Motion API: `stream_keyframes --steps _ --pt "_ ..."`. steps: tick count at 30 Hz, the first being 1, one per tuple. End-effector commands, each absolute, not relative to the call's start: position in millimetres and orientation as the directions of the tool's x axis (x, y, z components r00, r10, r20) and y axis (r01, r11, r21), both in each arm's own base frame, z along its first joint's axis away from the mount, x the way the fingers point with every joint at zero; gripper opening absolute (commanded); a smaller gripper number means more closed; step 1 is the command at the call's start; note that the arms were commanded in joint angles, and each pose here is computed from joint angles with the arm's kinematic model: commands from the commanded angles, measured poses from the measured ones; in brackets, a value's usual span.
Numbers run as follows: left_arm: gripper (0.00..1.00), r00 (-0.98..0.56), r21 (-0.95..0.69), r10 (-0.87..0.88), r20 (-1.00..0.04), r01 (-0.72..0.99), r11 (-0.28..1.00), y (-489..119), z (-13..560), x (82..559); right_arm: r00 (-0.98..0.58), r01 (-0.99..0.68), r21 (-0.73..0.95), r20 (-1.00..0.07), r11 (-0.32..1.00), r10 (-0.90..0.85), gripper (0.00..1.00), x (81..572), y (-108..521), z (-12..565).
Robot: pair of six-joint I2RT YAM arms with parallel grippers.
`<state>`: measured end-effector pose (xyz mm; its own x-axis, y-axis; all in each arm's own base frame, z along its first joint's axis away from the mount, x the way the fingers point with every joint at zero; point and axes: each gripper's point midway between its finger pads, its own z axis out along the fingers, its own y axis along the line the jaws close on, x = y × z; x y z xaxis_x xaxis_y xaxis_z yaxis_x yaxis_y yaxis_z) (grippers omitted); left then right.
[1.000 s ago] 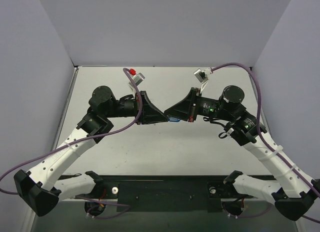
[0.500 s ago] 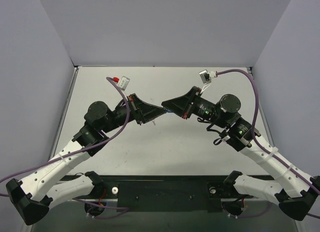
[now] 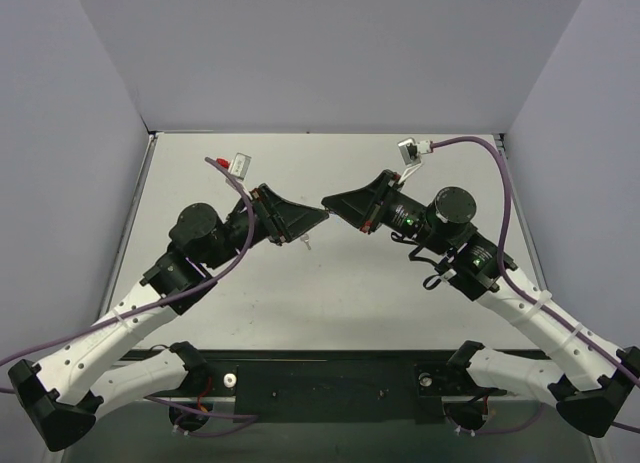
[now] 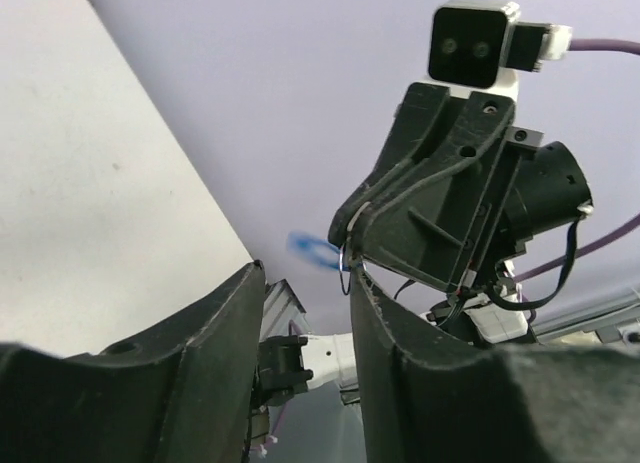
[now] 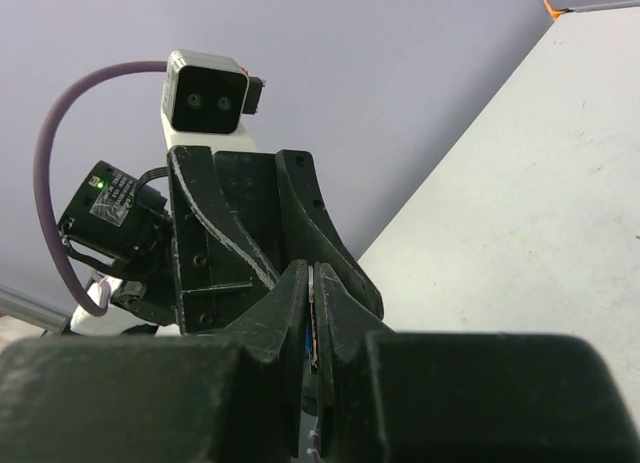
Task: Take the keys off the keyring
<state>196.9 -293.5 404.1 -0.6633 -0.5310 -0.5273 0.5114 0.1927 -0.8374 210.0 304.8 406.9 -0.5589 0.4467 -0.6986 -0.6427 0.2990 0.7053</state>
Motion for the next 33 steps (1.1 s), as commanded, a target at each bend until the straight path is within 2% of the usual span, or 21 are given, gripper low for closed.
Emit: stream_keyframes --steps 1,5,12,19,24,28,33 --pt "0.56 -0.558 -0.780 -0.575 -0.599 0.569 0.261 -274 444 201 -0.549 -0.683 0.676 -0.724 0.276 0.417 0.00 197 300 424" --pt "0.69 -0.551 -0.726 -0.482 -0.681 0.594 0.347 -264 442 189 -0.547 -0.681 0.676 -0.725 0.280 0.418 0.00 200 291 429" --pt "0.70 -0.563 -0.634 -0.295 -0.772 0.645 0.427 -250 428 177 -0.547 -0.698 0.659 -0.743 0.280 0.385 0.00 197 285 438" --pt "0.70 -0.585 -0.617 -0.201 -0.786 0.726 0.302 -251 430 166 -0.550 -0.716 0.645 -0.757 0.267 0.352 0.00 189 282 443" --pt "0.66 -0.606 -0.615 -0.114 -0.787 0.786 0.071 -264 442 144 -0.566 -0.747 0.629 -0.772 0.215 0.288 0.00 175 285 446" --pt "0.65 -0.567 -0.562 -0.116 -0.815 0.824 -0.078 -267 460 131 -0.576 -0.773 0.612 -0.788 0.169 0.219 0.00 163 288 446" --pt "0.65 -0.544 -0.531 -0.103 -0.833 0.837 -0.128 -270 467 130 -0.570 -0.798 0.588 -0.807 0.130 0.155 0.00 152 287 446"
